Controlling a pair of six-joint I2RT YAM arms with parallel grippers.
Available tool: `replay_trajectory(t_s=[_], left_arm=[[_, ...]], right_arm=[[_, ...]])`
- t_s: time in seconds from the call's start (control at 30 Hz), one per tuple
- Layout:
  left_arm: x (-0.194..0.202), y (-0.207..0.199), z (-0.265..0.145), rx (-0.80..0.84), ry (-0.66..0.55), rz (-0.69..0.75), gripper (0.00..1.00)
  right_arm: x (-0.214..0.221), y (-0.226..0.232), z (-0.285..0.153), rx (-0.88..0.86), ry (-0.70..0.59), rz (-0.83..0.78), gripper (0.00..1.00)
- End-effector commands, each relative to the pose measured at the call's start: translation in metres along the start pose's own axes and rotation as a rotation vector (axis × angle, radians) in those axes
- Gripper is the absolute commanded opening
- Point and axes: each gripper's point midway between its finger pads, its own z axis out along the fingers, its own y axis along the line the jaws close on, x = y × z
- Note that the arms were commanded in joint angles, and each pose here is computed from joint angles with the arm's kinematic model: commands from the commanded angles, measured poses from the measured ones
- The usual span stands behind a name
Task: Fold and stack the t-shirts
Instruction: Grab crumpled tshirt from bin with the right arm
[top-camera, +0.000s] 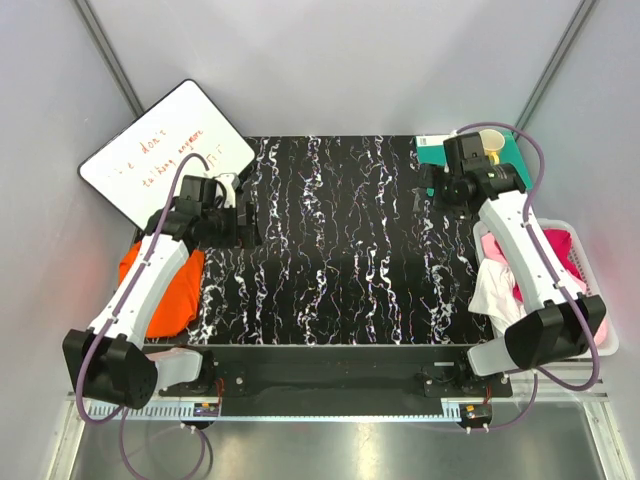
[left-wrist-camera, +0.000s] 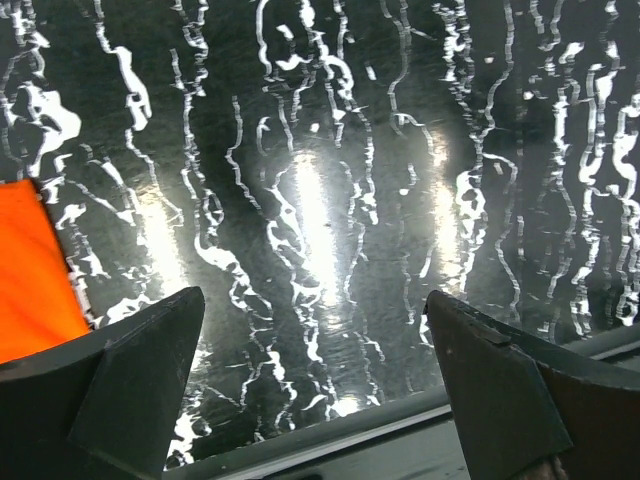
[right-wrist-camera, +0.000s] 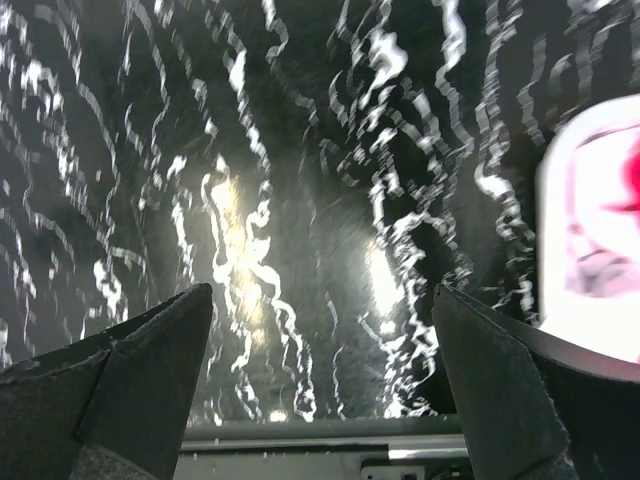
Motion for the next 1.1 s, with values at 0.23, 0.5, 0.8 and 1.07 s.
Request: replay_trajectory(t_s=[0.23,0.5,0.8,1.07], left_arm=[[0.001,-0.005,0.007,0.029,0.0,0.056,0.99],[0.008,-0.015,0.033,0.011,0.086,0.099,0.99],[0.019,-0.024,0.049,0.038,0.132,0.113,0.99],[0.024,-0.036,0.051,0.091,0.144,0.117,0.99]], right_arm=[[-0.06,-0.039,-0.054,0.244,-0.18,-0.028,1.0],[-0.04,-0.102,-0.087,0.586,-0.15,-0.039,1.0],[0.024,-0.154,-0.106,0.705,-0.048,0.277,0.86],[0.074,-0.197,-0.093,0.773,0.148,0.452,0.87]])
